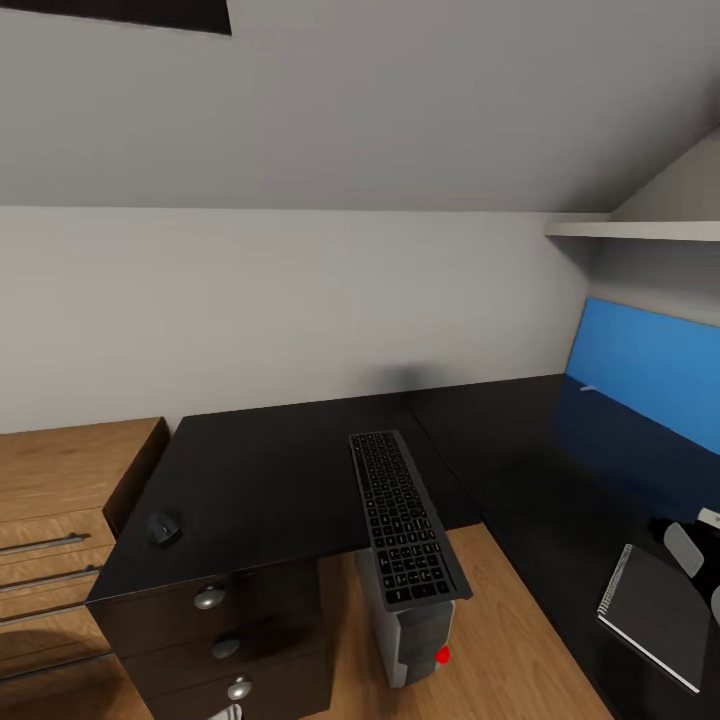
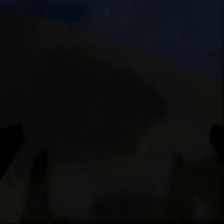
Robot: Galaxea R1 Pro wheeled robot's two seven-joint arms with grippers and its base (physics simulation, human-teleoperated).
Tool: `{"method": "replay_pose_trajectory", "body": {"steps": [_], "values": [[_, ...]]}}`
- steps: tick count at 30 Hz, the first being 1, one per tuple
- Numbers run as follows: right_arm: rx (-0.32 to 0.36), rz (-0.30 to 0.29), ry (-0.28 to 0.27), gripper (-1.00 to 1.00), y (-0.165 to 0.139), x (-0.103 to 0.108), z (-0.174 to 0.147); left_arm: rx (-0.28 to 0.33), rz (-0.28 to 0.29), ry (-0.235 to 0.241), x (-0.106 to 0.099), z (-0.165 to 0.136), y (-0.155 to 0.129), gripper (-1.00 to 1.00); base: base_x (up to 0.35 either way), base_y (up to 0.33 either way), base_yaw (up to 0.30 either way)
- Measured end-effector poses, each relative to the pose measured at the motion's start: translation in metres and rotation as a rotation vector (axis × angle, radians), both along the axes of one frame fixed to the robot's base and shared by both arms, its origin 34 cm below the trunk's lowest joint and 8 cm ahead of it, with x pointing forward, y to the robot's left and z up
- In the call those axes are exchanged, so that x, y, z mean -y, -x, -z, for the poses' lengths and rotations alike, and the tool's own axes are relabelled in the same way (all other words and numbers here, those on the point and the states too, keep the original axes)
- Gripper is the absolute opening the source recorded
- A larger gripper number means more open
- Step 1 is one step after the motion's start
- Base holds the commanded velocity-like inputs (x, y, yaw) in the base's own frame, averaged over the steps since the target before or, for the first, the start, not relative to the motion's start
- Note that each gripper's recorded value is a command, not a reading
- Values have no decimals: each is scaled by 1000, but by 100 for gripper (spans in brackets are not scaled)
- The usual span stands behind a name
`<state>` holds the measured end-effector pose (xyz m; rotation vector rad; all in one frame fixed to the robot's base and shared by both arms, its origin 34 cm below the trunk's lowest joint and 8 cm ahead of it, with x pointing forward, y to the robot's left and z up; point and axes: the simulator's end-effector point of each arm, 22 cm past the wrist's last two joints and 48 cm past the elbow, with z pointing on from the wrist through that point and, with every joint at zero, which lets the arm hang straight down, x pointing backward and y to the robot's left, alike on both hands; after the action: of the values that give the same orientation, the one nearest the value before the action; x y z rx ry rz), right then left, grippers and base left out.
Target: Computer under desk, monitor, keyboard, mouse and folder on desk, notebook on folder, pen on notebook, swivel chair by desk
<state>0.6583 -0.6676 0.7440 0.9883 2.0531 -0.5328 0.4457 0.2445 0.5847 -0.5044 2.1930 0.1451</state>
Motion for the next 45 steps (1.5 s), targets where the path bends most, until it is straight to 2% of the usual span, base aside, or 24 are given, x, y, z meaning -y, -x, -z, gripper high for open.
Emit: {"method": "replay_pose_trajectory", "body": {"steps": [7, 20, 34, 45], "values": [[-12, -3, -9, 100, 2, -2, 15, 3, -3, -1, -1, 10, 1, 100, 0, 0, 0], [36, -11, 23, 100, -7, 2, 17, 3, -7, -3, -2, 35, 4, 100, 0, 0, 0], [34, -12, 28, 100, -7, 2, 16, -1, 1, -4, -2, 37, 5, 100, -6, 4, 0], [34, -13, 28, 100, -8, 1, 17, -2, 1, -3, -2, 37, 5, 100, -133, 104, 0]]}}
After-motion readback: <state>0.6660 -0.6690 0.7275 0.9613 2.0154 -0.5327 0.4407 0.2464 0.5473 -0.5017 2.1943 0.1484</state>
